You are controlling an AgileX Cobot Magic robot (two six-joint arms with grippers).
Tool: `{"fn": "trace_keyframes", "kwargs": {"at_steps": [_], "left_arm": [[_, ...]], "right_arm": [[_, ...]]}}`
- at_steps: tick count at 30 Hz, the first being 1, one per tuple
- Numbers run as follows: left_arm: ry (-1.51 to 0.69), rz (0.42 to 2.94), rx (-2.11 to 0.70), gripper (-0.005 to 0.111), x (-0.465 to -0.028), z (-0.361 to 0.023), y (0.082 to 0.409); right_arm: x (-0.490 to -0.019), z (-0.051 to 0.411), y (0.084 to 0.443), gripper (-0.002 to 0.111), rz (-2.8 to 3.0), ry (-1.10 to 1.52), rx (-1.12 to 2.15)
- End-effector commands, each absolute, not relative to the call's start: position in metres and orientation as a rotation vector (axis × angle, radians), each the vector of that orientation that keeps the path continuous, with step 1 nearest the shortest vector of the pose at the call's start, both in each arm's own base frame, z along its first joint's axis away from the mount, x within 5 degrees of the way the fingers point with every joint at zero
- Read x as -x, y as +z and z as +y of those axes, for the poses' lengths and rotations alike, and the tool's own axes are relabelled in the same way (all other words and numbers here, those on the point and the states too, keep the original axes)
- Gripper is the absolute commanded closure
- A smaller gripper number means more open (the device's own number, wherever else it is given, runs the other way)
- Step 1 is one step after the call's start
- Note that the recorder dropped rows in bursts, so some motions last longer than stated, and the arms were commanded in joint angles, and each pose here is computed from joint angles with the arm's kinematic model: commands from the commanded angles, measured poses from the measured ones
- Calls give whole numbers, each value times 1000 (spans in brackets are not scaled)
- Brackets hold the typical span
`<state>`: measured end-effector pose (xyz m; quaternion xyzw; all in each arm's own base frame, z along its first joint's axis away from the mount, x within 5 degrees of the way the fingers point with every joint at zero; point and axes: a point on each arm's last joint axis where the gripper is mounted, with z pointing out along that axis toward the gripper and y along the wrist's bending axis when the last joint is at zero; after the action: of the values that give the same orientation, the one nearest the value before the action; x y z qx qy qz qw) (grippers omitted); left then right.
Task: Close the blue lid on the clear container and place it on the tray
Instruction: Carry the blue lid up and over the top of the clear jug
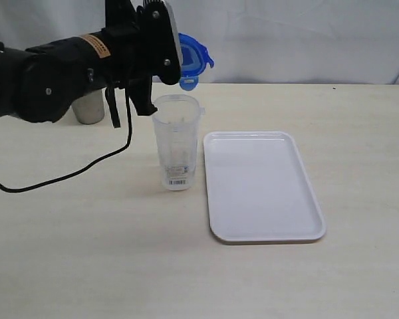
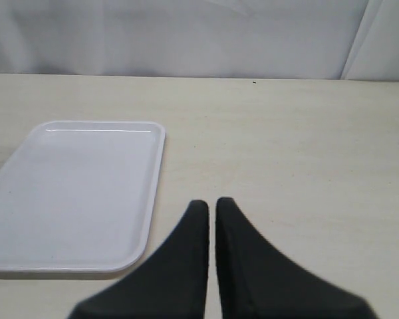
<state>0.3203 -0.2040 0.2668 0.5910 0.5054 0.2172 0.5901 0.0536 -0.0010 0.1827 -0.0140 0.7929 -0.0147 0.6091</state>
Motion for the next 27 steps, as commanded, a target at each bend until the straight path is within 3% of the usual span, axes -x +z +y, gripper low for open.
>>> {"fn": "trace_keyframes", "kwargs": {"at_steps": [1,6,13,19,27], "left_arm": [[694,1129,-1212,107,-314,-200,273],[815,1080,-1211,107,-304,-199,266],[766,1251,-1158,107,-305,-192,257],[601,1304,-1296,107,-300,-201,243],[626,1295,-1243,107,-302,-199,247]], "right_arm": [[-54,-1,183,104,1821,-36,39],[-54,-1,183,104,1821,-36,39],[-54,-1,183,104,1821,-36,39],[-54,-1,183,104,1821,-36,39],[-54,-1,183,104,1821,-36,39]]}}
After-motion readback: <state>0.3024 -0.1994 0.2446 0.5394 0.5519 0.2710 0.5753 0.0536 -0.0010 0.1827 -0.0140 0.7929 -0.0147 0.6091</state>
